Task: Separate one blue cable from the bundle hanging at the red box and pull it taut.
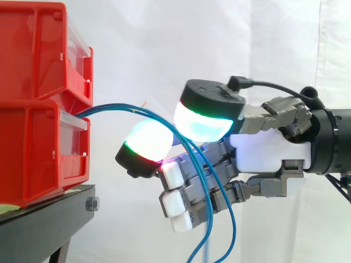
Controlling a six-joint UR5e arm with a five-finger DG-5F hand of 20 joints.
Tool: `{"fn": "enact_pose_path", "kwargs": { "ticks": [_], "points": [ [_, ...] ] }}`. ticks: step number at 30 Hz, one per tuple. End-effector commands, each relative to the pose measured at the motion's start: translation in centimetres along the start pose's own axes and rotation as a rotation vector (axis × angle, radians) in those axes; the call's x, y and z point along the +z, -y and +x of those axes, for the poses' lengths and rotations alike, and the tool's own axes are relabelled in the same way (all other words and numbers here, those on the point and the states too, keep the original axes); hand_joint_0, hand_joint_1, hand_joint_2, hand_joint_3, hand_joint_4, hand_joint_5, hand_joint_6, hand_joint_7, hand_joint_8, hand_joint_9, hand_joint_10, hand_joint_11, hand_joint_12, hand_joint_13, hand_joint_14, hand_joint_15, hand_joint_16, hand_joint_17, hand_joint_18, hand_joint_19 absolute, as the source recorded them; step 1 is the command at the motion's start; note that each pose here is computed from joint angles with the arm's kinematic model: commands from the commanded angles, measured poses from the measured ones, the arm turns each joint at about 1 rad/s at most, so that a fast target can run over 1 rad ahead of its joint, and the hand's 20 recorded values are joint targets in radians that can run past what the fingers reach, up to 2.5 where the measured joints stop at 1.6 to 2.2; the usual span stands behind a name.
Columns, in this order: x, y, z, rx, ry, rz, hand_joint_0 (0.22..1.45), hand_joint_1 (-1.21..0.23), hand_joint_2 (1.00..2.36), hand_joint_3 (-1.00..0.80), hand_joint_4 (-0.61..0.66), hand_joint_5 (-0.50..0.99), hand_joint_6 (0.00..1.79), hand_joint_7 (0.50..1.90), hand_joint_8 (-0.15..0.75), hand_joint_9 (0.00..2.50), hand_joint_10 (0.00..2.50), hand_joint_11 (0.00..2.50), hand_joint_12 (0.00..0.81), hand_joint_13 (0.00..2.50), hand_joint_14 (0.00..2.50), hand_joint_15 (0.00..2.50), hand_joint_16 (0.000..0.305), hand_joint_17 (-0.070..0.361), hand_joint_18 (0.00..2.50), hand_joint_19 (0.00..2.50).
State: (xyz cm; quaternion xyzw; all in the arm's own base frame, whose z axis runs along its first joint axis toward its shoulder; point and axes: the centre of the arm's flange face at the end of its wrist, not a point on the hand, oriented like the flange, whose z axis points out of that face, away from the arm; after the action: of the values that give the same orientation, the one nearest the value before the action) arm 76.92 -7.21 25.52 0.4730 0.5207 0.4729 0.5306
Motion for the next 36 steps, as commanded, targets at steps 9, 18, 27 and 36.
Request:
{"fn": "enact_pose_path", "kwargs": {
  "ticks": [9, 18, 27, 36],
  "points": [
    [-0.01, -0.01, -0.14, -0.001, 0.004, 0.0, 0.61, -0.58, 1.0, -0.48, 0.16, -0.16, 0.87, 0.98, 0.322, 0.94, 0.02, 0.61, 0.346, 0.89, 0.01, 0.41, 0.036, 0.081, 0.78, 0.33],
    [0.0, -0.02, -0.02, -0.001, 0.003, 0.0, 0.61, -0.79, 1.01, -0.23, 0.1, -0.17, 0.88, 0.97, 0.334, 0.91, 0.01, 0.62, 0.371, 0.89, 0.01, 0.41, 0.04, 0.09, 0.79, 0.32],
    [0.0, -0.03, 0.02, -0.001, -0.002, -0.001, 0.69, -0.92, 1.01, -0.34, 0.12, -0.19, 0.9, 0.96, 0.319, 0.88, 0.01, 0.66, 0.368, 0.89, 0.01, 0.42, 0.041, 0.092, 0.82, 0.33],
    [-0.04, 0.04, 0.03, -0.007, -0.002, 0.001, 0.6, -0.88, 1.0, -0.5, 0.15, -0.15, 0.91, 1.04, 0.326, 0.99, 0.02, 0.69, 0.367, 0.94, 0.02, 0.45, 0.039, 0.087, 0.86, 0.36]
  ]
}}
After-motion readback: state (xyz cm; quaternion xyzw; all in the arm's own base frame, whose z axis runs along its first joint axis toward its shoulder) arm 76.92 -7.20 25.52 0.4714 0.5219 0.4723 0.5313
